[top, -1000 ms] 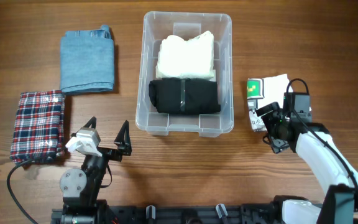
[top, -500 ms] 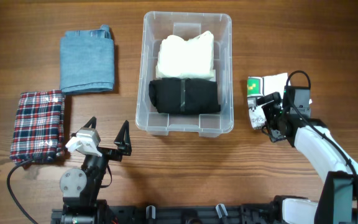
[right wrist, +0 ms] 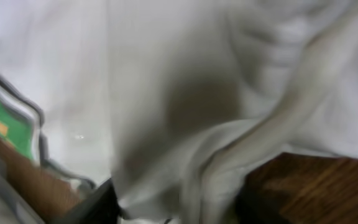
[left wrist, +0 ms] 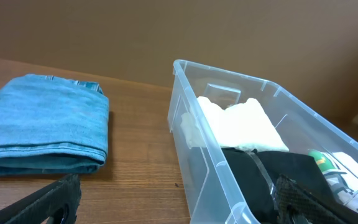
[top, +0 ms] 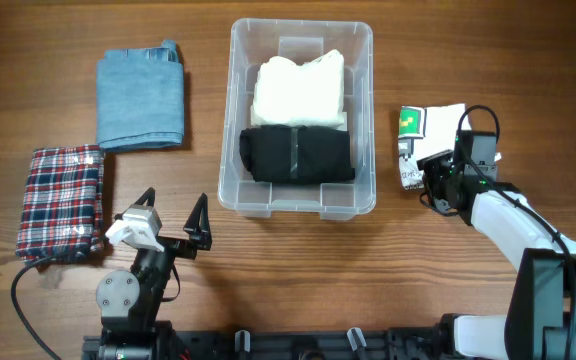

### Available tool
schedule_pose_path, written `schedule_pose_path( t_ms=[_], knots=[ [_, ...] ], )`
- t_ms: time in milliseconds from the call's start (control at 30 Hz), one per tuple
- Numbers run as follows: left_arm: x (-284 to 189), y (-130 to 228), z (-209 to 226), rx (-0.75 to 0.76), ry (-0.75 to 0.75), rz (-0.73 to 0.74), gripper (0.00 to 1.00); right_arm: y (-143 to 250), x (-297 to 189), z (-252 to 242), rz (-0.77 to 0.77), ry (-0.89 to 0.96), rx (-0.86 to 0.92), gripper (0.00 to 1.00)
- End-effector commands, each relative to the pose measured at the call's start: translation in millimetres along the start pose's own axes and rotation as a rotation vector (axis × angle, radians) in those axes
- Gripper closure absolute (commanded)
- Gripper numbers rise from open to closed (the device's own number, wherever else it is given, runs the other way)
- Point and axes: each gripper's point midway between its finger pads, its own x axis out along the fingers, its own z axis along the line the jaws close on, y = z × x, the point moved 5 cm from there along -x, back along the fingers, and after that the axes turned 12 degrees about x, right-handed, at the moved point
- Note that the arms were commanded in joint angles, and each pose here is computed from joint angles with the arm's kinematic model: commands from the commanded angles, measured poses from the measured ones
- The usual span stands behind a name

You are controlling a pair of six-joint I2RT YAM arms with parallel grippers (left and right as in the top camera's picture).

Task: Pack container
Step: 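Close the right gripper on the white t-shirt and lift it, then carry the white t-shirt left into the bin in front of the black garment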

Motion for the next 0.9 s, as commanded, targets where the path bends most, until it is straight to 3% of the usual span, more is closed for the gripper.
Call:
schedule_pose_path(
  t_ms=[0, 200, 433, 667, 867],
  knots=[
    [0, 3, 2, 0.014, -0.008, 0.007, 0.0, 5, 19, -47, 0.005, 0.166, 0.013, 0.63],
    [0, 3, 2, 0.014, -0.008, 0.007, 0.0, -2, 16, -44, -0.048, 0.159, -0.019, 0.74],
    [0, 3, 2, 0.014, -0.008, 0.007, 0.0, -10, -9, -4, -0.091, 0.009, -0.174, 0.91],
    [0, 3, 2, 0.013, -0.008, 0.007, 0.0, -13, -69, 45, -0.14, -0.182, -0.29, 0.94],
    [0, 3, 2, 0.013, -0.008, 0.007, 0.0, 3, -142, 88, -0.08, -0.418, -0.449, 0.96]
  ],
)
